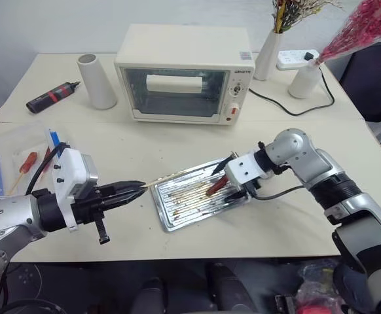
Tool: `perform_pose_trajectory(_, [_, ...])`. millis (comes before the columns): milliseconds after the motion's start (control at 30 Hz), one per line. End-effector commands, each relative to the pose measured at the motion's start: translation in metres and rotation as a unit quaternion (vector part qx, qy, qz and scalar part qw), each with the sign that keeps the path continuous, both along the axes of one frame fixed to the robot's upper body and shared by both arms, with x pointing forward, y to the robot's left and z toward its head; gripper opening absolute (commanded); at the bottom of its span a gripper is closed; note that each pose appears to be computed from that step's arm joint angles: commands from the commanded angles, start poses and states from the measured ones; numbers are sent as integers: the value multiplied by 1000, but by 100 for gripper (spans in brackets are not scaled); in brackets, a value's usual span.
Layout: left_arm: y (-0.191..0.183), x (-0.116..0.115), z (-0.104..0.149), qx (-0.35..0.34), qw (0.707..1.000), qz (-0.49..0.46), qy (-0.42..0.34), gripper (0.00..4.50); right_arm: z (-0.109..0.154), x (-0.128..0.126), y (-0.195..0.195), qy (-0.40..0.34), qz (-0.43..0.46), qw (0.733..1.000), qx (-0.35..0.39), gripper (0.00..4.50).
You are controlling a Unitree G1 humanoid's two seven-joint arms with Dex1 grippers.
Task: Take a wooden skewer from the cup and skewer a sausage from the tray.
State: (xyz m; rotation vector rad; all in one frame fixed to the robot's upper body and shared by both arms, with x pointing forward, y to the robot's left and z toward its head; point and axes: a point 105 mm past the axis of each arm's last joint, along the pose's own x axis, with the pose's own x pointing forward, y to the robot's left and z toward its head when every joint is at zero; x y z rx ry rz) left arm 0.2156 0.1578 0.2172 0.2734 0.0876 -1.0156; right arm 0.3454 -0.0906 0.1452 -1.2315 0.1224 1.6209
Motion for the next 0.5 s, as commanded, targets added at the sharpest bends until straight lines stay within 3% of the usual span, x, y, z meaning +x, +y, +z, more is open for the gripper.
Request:
perform_pose_trajectory(33, [-2, -1, 9, 3, 1000, -8, -23, 0, 11, 3, 0, -16, 6, 1000, 4, 335])
perform_pose_trajectory(133, [-3, 0, 9, 4, 1000, -9, -25, 0, 10, 3, 1, -7, 2, 1000, 7, 245])
perform_pose_trajectory(367, [-3, 1, 11, 4, 1000, -7, -30, 0, 6, 4, 4, 11, -2, 1000, 5, 245])
perform_pose_trajectory(500, [-2, 2, 11, 6, 999, -5, -32, 0, 3, 5, 7, 15, -3, 1000, 6, 153])
